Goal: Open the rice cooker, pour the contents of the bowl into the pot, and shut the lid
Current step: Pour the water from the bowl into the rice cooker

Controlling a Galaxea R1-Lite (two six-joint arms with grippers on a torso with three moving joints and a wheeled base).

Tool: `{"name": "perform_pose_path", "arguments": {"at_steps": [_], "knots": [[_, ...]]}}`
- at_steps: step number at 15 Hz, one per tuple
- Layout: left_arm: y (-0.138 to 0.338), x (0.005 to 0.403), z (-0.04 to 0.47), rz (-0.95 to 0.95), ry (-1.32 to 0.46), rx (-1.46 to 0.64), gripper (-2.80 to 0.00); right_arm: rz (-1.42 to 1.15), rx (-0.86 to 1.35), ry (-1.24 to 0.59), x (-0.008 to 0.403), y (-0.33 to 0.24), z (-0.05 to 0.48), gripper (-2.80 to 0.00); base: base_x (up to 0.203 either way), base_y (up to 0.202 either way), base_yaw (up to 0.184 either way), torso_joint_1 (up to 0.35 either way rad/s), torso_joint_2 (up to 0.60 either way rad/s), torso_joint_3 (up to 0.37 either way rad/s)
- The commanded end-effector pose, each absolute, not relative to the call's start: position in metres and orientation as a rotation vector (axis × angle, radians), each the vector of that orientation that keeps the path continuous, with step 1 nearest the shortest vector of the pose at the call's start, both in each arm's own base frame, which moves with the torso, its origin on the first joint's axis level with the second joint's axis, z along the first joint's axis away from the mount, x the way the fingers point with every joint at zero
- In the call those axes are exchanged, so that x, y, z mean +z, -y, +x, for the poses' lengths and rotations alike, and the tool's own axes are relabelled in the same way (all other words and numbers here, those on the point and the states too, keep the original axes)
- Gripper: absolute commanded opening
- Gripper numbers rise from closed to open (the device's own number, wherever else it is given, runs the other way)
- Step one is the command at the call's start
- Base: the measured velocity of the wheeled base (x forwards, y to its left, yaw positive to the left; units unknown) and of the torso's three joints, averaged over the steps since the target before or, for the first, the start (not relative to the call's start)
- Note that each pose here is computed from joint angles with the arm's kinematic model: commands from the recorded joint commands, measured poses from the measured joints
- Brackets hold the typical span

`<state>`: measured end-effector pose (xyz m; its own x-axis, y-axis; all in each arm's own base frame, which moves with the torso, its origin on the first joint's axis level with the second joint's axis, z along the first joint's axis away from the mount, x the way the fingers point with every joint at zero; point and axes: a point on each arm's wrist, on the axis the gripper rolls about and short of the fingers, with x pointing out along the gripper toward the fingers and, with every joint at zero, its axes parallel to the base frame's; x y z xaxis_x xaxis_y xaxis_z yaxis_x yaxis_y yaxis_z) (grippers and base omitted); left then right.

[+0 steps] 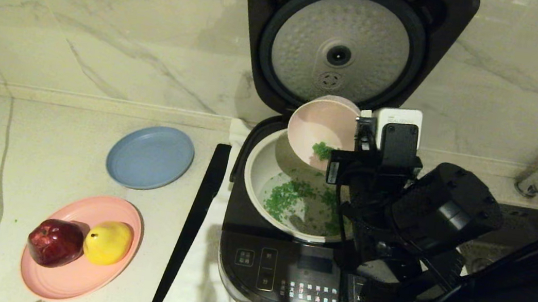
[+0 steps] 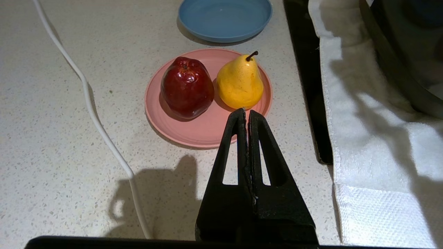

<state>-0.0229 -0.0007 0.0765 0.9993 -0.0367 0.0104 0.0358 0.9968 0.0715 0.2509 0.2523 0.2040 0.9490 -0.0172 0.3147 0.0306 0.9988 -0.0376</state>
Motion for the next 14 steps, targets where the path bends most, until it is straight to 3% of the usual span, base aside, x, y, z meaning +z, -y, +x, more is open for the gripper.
{"name": "perform_pose_path", "arguments": {"at_steps": [1,3,7,14], "knots": [[0.001,0.075,-0.022,0.072,0.007,-0.037,-2.80,-0.023,-0.037,0.345,0.215,-0.251,0.248,-2.80,0.000,0.000,0.000,0.000,0.00,0.000],[0.001,0.075,-0.022,0.072,0.007,-0.037,-2.80,0.061,-0.091,0.396,0.258,-0.238,0.235,-2.80,0.000,0.000,0.000,0.000,0.00,0.000],[0.001,0.075,-0.022,0.072,0.007,-0.037,-2.80,0.053,-0.106,0.348,0.302,-0.217,0.207,-2.80,0.000,0.000,0.000,0.000,0.00,0.000],[0.001,0.075,-0.022,0.072,0.007,-0.037,-2.80,-0.018,-0.041,0.030,0.293,-0.195,0.186,-2.80,0.000,0.000,0.000,0.000,0.00,0.000]]}}
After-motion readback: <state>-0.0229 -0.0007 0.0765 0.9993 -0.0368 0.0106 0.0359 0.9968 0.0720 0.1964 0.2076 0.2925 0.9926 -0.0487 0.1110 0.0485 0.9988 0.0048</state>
